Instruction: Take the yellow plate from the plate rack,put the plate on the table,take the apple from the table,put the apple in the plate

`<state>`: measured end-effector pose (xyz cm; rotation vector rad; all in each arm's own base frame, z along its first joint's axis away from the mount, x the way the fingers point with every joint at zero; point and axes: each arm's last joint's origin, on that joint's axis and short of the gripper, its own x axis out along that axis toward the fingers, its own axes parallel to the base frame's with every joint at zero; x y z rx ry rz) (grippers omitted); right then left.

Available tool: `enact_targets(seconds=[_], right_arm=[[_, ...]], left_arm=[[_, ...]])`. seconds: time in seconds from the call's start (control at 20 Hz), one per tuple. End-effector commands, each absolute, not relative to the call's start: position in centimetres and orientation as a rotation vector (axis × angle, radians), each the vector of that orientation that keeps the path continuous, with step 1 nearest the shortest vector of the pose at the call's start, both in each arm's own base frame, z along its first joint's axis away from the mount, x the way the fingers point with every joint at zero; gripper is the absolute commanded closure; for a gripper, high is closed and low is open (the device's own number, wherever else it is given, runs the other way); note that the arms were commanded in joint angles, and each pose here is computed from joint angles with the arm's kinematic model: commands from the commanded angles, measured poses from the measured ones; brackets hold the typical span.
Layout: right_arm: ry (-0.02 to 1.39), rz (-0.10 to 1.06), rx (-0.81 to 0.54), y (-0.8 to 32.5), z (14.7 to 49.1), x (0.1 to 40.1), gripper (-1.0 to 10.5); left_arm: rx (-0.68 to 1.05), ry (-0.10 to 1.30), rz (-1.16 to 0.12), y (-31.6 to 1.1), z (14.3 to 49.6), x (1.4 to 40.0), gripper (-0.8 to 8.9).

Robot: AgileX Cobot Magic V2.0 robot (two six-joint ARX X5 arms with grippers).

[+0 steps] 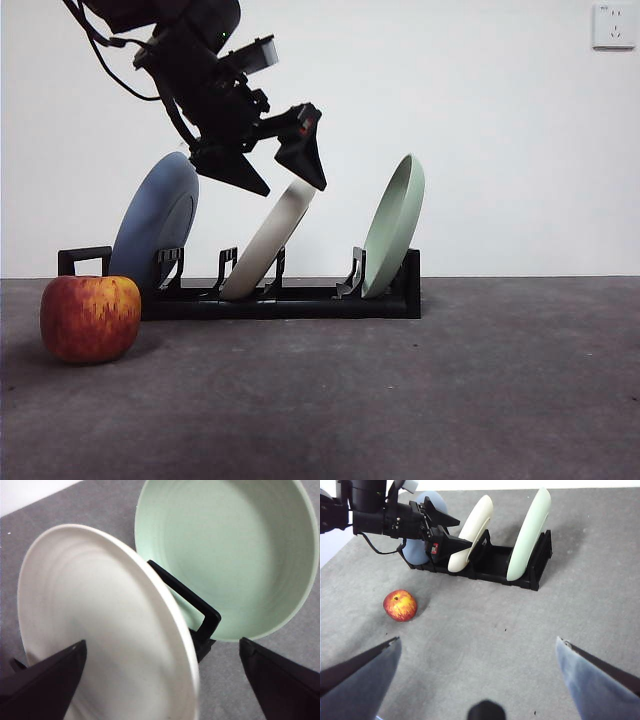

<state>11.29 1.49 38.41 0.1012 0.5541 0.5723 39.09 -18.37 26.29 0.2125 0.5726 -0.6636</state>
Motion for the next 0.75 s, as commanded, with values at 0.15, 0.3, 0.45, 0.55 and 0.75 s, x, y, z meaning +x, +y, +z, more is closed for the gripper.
enact_targets(seconds=[0.15, 0.3, 0.45, 0.55, 0.75], right_arm=[[0.558, 0.576, 0.096, 1.51, 38.42, 11.6, 4.1], [0.564, 0.576, 0.098, 1.51, 38.36, 11.78, 4.1], [0.565, 0.576, 0.099, 1.51, 38.34, 11.82, 4.1], [0.565, 0.576, 0.099, 1.51, 38.34, 11.82, 4.1], [0.565, 0.576, 0.099, 1.51, 38.34, 11.82, 4.1]], left_arm=[[0.218, 0.583, -0.67, -18.79, 25.43, 39.38, 4.93], [0.215, 0.593, -0.678, -18.77, 25.36, 39.33, 6.64], [0.191, 0.605, -0.75, -18.91, 25.29, 39.13, 7.34], [0.181, 0.604, -0.776, -18.97, 25.31, 39.08, 7.34], [0.18, 0.607, -0.776, -18.97, 25.3, 39.07, 8.21]])
